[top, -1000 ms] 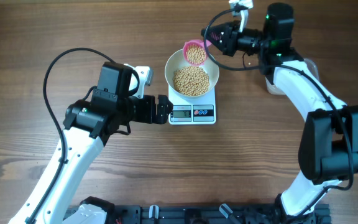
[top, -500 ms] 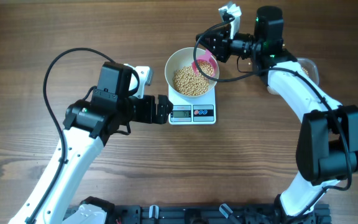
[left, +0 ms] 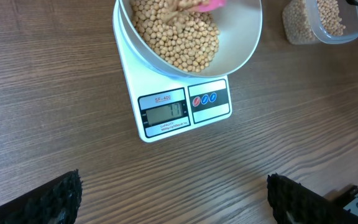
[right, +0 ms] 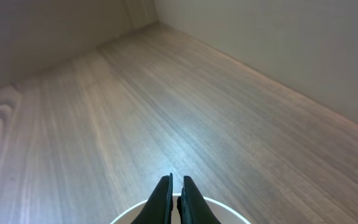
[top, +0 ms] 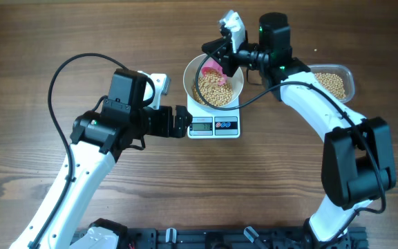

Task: Scoop item into bowl and weigh 150g on scale
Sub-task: 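Tip the pink scoop over the white bowl to pour soybeans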

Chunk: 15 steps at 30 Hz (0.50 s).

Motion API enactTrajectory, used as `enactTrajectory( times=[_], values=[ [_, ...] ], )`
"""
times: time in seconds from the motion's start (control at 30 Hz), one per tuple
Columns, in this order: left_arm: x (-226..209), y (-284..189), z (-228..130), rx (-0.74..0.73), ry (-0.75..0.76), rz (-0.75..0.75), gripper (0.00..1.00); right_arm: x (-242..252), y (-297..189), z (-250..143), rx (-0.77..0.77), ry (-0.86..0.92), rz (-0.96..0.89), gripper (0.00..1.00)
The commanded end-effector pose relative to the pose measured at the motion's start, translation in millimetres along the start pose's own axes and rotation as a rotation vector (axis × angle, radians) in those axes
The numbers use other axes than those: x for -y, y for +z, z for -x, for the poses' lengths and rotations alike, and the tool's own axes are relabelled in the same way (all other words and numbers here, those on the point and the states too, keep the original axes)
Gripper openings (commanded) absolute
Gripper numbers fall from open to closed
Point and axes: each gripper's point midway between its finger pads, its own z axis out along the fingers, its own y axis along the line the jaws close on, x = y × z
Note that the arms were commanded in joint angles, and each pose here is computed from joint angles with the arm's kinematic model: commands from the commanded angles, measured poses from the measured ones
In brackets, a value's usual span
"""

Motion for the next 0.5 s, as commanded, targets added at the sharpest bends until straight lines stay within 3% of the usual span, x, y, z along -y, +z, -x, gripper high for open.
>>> enactTrajectory(
  times=[0.0,0.2,0.47],
  values=[
    [2.0,2.4,-2.9,-0.011,0.017,-0.012,1.0,5.3,-11.4,21.5,0.024,-0.119,-0.078,0.04],
    [2.0,2.4,-2.9,-0.011,0.017,-0.012,1.0,9.4,-18.4,30.2,-0.004,-0.257,-0.173,0.04],
    [2.0,2.4,-2.9,-0.011,0.017,-0.012,1.0,3.4,-16.4,22.9,-0.037,-0.234,-0.163,0.04]
  ],
)
